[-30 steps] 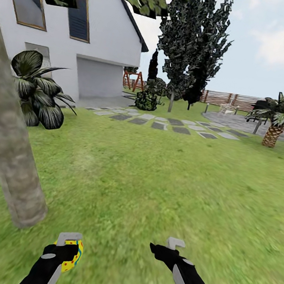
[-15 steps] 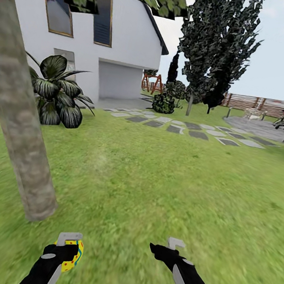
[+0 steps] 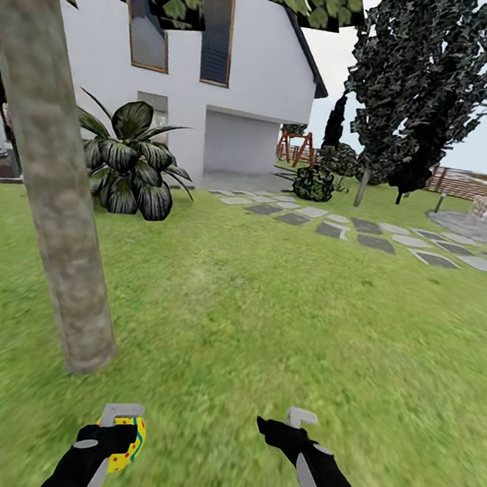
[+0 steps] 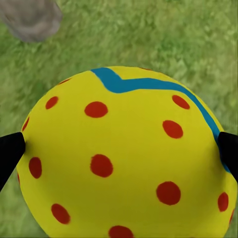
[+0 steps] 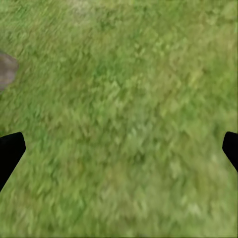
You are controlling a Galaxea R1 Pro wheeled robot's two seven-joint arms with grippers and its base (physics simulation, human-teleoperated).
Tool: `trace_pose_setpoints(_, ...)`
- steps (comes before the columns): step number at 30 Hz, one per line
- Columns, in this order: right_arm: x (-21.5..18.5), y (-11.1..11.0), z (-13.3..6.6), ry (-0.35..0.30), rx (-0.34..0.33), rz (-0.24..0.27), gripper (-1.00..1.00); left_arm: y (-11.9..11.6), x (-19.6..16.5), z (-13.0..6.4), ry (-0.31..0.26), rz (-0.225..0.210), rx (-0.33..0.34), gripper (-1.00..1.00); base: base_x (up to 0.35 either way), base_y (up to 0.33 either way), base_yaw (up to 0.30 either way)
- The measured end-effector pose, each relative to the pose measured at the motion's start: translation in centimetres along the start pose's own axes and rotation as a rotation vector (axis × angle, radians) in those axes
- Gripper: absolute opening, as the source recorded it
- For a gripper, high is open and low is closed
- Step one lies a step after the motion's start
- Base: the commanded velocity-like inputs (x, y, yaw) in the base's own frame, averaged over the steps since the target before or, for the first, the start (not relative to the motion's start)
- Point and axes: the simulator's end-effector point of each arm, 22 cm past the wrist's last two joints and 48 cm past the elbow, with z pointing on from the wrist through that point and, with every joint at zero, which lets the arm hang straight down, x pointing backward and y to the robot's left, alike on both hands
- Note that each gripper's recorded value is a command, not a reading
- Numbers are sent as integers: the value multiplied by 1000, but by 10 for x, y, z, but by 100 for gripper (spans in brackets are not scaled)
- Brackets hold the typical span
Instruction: Take the three Easter eggs out of the wicker basket on the lawn in the garden, then place them on the lawn next to a single tree (choose any tree) so that all three eggs are next to the same tree and none are left in the basket.
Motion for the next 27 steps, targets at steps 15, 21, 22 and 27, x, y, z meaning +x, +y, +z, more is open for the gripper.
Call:
trace_pose_setpoints(15,0,0,0,0,0,-1,100,0,0,0,-1,-1,0,-100,287,-129,278)
trace_pose_setpoints(21,0,1,0,0,0,-1,100,0,0,0,-1,0,0,-100,338,-1,272)
trace_pose_setpoints(22,0,1,0,-1,-1,-1,100,0,0,0,-1,0,0,-100,338,0,270)
trace_pose_setpoints(27,-1,0,0,-2,0,-1,100,0,0,0,0,-1,1,-100,332,-58,162)
